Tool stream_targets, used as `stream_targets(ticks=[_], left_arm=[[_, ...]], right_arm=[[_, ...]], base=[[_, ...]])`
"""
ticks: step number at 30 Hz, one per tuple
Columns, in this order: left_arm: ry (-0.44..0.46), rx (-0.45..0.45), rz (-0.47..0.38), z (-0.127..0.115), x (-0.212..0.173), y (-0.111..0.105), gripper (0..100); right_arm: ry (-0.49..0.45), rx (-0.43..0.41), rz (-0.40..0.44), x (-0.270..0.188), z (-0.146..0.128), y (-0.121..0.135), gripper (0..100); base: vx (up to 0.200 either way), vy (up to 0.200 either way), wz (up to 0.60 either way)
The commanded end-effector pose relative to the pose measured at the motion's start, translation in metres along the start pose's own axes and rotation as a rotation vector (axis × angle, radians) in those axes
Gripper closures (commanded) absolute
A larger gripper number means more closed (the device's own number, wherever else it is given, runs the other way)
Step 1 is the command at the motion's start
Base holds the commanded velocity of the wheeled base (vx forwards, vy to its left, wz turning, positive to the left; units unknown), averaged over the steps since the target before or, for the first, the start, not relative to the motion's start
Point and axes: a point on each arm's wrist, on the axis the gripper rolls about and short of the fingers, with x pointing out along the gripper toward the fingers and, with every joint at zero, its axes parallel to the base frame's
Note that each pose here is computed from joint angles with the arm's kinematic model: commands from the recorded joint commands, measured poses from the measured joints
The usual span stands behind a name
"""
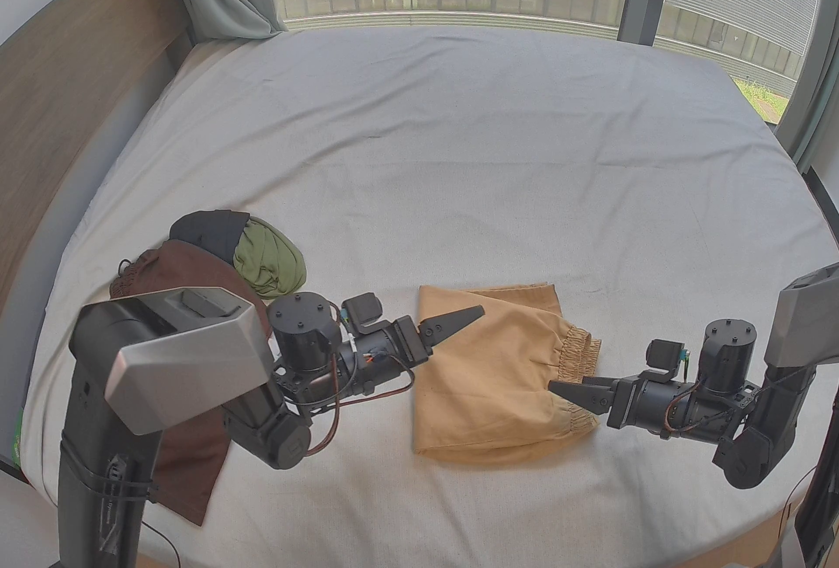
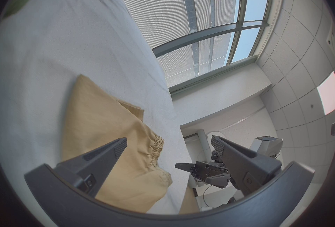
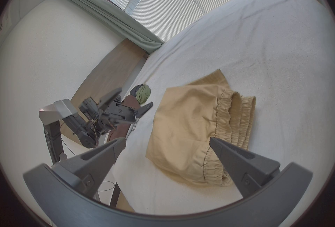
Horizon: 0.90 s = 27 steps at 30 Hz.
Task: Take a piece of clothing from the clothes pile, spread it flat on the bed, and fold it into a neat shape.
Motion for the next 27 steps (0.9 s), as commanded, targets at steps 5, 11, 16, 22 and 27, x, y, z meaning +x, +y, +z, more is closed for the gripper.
stream_targets(ticks=[5,11,16,22,27], left_arm=[[-0.058,0.121,0.081,0.027,-0.050,-0.018,0],[-0.079,0.170,0.171,0.035,-0.088,-0.017,0],[-0.086,0.226,0.241,0.039,-0.112,-0.007,0],[-0.093,0.328,0.299,0.046,-0.130,0.001,0],[-0.068,0.414,0.320,0.045,-0.143,0.002,0]], right_arm=[[0.091,0.043,-0.032,0.010,-0.022,-0.012,0],[0.123,0.061,-0.048,0.013,-0.031,-0.018,0],[0.154,0.083,-0.072,0.018,-0.040,-0.029,0],[0.172,0.077,-0.085,0.024,-0.046,-0.037,0],[0.186,0.083,-0.095,0.026,-0.051,-0.041,0]], base=[[0.000,0.000,0.00],[0.000,0.000,0.00],[0.000,0.000,0.00],[0.000,0.000,0.00],[0.000,0.000,0.00]])
